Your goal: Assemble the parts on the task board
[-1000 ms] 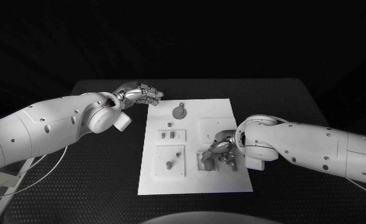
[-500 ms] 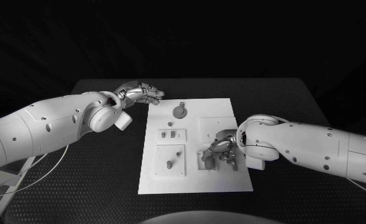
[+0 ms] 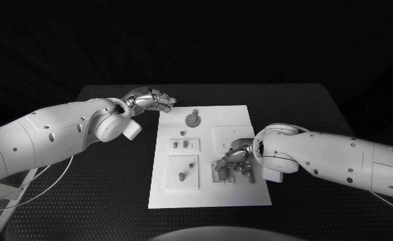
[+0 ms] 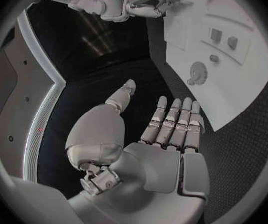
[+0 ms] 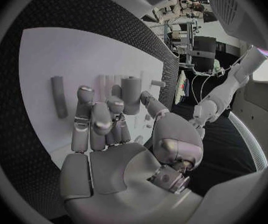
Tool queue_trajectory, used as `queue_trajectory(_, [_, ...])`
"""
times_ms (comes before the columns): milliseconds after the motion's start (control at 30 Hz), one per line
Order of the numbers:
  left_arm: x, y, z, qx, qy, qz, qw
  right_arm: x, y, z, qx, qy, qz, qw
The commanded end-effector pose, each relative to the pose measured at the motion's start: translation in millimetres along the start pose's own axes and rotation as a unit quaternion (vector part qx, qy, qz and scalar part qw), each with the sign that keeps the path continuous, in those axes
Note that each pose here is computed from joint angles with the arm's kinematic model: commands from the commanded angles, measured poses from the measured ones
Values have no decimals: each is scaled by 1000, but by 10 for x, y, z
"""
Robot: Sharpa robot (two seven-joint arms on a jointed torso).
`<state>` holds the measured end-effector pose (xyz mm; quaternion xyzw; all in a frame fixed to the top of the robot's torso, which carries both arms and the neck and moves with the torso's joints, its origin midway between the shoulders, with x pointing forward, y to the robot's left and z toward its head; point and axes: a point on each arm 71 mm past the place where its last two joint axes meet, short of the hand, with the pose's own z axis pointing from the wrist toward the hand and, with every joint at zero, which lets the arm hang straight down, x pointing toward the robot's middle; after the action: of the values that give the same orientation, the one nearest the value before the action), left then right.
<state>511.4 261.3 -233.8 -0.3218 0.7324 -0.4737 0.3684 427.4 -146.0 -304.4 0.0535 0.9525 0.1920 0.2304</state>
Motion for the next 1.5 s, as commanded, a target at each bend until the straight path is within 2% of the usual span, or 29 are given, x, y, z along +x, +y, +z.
queue_trajectory(33, [19, -16, 4, 5, 8, 0, 1000, 43, 8, 29, -3, -3, -5, 1000])
queue_trajectory(433, [21, -16, 4, 5, 9, -1, 1000, 77, 11, 44, -2, 10, -10, 1000])
queue_trajectory(1500, [21, -14, 0, 4, 9, -1, 1000, 58, -14, 42, -5, -1, -3, 1000])
